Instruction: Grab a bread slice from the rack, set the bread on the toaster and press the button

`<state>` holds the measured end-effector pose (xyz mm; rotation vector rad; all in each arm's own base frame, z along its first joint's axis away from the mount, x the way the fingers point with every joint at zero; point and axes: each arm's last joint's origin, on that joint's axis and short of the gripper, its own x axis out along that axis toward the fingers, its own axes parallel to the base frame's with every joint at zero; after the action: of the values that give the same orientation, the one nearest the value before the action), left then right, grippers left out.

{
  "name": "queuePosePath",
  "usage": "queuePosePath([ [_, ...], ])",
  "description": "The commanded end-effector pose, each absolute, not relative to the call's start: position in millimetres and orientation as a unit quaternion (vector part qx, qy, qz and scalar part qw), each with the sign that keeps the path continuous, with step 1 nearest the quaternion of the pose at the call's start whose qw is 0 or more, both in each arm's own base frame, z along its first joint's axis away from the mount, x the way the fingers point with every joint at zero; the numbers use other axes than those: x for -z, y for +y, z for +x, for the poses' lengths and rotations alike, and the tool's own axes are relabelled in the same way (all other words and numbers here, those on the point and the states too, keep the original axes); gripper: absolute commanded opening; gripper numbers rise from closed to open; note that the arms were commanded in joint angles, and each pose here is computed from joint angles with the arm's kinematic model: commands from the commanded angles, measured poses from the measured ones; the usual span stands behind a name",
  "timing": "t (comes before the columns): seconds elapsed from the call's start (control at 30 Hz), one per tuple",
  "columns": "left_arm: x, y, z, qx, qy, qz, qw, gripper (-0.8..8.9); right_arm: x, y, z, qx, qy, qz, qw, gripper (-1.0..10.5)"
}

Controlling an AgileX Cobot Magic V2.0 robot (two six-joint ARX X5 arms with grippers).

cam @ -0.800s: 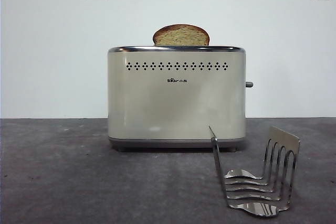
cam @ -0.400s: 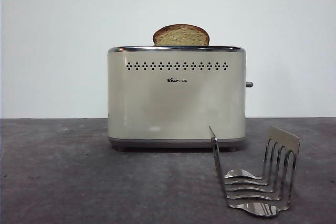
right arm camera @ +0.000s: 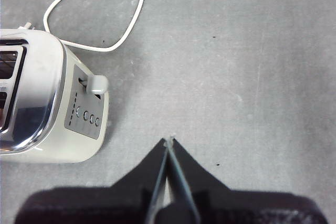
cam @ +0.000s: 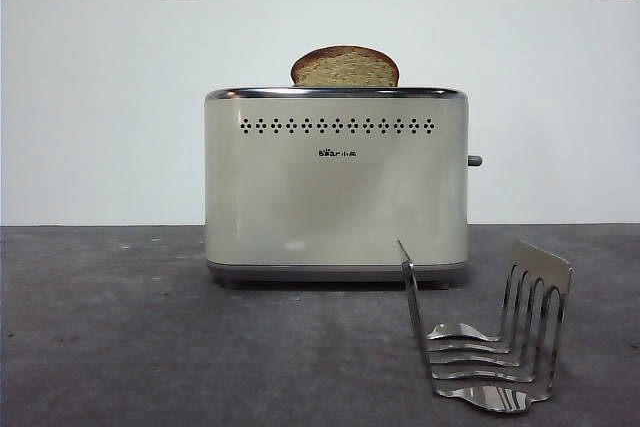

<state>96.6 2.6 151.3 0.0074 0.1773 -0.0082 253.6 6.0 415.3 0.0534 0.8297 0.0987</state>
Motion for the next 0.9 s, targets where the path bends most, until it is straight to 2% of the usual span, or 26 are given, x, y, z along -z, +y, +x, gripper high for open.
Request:
queuePosePath([
  [0.03,-148,2,97,0.008,0.093,0.006,0.996,-0.03,-413,6,256,-0.047,0.405,0.023,0.913,0.0],
  [0.27,-146,2,98,0.008,0.104,0.006,0.995,-0.03,-418,3,244,-0.021,0.381,0.014,0.924,0.0],
  [0.43,-145,2,99,0.008,0.109,0.005,0.994,-0.03,-407,3,209,-0.023,0.284,0.012,0.959,0.0],
  [0.57,-145,2,99,0.008,0.112,0.005,0.994,-0.03,-379,2,177,-0.012,0.194,0.004,0.981,0.0],
  [0.67,-145,2,99,0.008,0.112,0.005,0.994,-0.03,-349,-1,150,0.023,0.176,-0.008,0.984,0.0],
  [0.8,-145,2,99,0.008,0.112,0.005,0.994,-0.03,-300,-2,122,0.036,0.176,-0.039,0.983,0.0],
  [0.9,-145,2,99,0.008,0.112,0.005,0.994,-0.03,-265,-3,115,0.037,0.121,-0.050,0.991,0.0],
])
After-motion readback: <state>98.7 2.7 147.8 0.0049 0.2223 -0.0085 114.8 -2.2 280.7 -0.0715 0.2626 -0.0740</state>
